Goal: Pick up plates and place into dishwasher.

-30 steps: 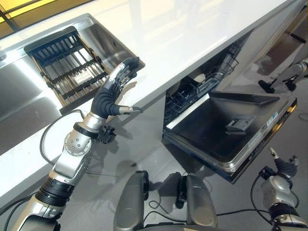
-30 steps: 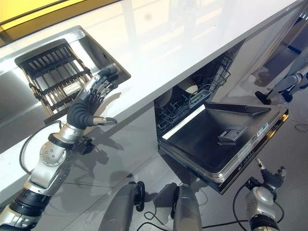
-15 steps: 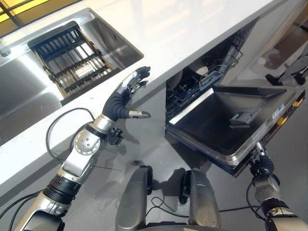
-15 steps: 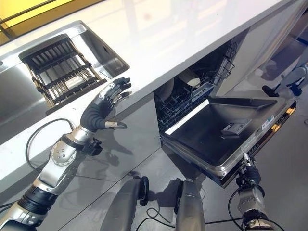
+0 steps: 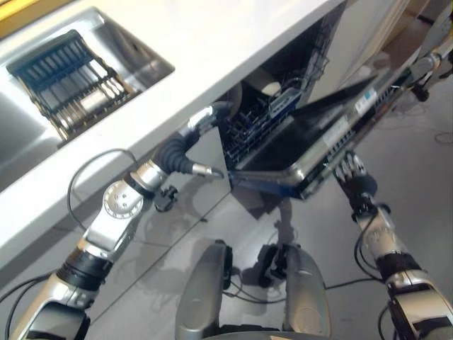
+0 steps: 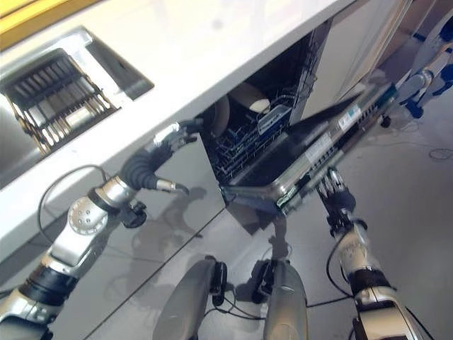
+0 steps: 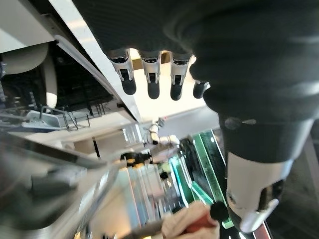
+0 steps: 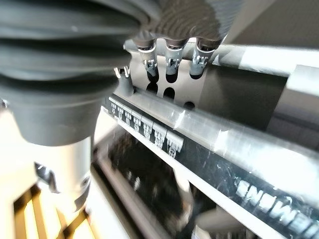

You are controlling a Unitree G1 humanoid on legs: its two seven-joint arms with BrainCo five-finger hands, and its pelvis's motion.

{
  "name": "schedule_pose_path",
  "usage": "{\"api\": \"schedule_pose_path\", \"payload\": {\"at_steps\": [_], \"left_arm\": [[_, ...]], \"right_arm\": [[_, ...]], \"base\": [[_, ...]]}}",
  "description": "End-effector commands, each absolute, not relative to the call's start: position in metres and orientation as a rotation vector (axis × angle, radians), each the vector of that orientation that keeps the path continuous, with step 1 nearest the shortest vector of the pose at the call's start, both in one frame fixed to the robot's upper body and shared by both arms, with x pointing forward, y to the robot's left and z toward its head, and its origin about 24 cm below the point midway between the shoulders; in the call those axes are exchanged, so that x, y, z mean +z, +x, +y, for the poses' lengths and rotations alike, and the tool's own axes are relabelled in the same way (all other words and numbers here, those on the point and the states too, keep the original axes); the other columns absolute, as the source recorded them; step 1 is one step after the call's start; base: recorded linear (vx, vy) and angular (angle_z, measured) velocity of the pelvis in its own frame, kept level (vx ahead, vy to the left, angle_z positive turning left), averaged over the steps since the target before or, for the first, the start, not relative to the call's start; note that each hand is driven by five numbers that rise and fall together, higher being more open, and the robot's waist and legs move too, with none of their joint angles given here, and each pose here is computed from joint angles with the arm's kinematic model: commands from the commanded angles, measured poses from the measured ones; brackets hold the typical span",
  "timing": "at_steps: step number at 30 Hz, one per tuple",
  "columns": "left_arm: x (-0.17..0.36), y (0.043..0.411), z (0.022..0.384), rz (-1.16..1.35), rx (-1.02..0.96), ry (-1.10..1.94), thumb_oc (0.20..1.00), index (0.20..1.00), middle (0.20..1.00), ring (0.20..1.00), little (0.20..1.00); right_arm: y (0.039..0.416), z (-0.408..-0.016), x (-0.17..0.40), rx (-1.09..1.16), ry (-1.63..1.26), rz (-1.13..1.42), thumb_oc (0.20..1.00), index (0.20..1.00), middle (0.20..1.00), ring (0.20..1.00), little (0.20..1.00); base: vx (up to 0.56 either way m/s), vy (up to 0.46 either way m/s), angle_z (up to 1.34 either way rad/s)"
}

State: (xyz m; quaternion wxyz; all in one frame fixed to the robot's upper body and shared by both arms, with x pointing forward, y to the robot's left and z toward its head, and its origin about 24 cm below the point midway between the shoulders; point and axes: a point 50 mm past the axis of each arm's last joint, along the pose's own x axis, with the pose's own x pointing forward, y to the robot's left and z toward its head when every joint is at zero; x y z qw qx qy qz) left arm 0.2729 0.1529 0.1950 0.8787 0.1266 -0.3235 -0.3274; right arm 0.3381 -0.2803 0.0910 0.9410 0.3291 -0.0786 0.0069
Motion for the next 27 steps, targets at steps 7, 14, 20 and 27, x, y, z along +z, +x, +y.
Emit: {"api": "schedule_pose_path", "payload": {"at_steps": [7, 14, 20, 27], "left_arm": [[0.21, 0.266, 0.146, -0.755, -0.745, 0.241, 1.0, 1.0, 1.0, 1.0, 1.0], [0.203, 0.268, 0.142, -0.721, -0.785, 0.297, 1.0, 1.0, 1.0, 1.0, 1.0], [0.181, 0.273, 0.131, -0.598, -0.856, 0.245, 1.0, 1.0, 1.0, 1.0, 1.0], [0.104, 0.272, 0.117, -0.28, -0.87, 0.134, 1.0, 1.0, 1.0, 1.0, 1.0]], "right_arm": [[0.375, -0.255, 0.187, 0.216, 0.597, -0.427, 1.0, 1.0, 1.0, 1.0, 1.0], [0.374, -0.258, 0.162, 0.112, 0.544, -0.324, 1.0, 1.0, 1.0, 1.0, 1.0], [0.368, -0.249, 0.117, -0.016, 0.558, -0.198, 1.0, 1.0, 1.0, 1.0, 1.0], [0.339, -0.214, 0.042, -0.043, 0.648, 0.005, 1.0, 1.0, 1.0, 1.0, 1.0]], "base": [[0.02, -0.017, 0.56], [-0.01, 0.001, 0.32], [0.02, 0.012, -0.07], [0.08, 0.038, -0.12]]}}
